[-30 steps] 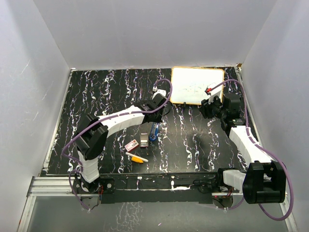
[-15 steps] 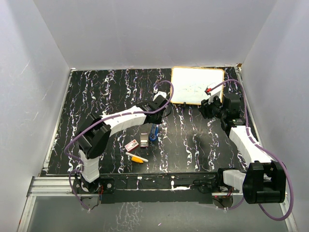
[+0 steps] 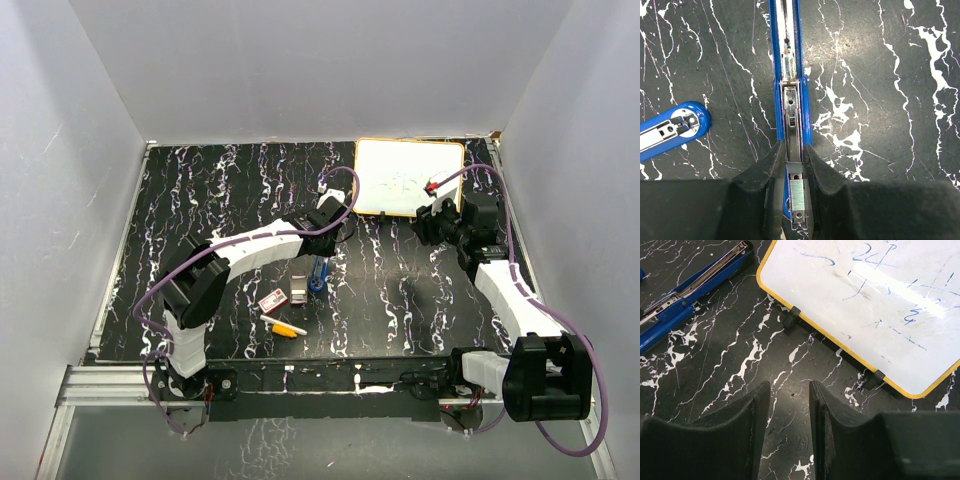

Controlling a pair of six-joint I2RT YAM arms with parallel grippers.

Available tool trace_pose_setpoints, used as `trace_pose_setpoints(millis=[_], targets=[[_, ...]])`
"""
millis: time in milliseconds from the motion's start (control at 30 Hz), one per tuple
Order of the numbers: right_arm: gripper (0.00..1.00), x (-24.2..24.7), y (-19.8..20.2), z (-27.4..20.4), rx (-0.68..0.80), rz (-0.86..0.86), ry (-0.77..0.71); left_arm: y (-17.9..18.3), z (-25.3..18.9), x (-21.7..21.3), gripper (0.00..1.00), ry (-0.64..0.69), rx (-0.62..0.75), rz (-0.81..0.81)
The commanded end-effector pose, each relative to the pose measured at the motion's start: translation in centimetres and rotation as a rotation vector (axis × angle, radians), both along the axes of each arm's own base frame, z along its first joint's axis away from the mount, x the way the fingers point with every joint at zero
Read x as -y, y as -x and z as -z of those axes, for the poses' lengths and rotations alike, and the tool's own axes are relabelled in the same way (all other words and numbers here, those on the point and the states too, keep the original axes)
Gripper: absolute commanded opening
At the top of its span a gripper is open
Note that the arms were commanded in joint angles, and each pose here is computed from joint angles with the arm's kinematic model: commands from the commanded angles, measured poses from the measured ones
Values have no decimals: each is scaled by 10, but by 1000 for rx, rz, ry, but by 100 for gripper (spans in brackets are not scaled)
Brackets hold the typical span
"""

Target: Load the staples into the stapler

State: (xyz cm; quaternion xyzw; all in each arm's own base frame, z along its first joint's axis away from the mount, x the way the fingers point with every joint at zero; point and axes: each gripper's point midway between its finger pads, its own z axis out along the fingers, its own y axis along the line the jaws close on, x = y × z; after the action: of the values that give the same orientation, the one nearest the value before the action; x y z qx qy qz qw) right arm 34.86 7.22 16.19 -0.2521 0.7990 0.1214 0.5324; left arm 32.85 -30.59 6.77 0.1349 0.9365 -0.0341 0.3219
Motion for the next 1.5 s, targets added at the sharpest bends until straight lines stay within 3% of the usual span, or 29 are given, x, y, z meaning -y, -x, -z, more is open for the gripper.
trace_pose_setpoints(millis=[0, 1467], targets=[[40, 0, -1, -8, 38, -4, -8, -2, -6, 2, 0, 4, 7, -14], [41, 11, -2, -6, 31, 24, -9, 10, 7, -2, 0, -21, 11, 26]])
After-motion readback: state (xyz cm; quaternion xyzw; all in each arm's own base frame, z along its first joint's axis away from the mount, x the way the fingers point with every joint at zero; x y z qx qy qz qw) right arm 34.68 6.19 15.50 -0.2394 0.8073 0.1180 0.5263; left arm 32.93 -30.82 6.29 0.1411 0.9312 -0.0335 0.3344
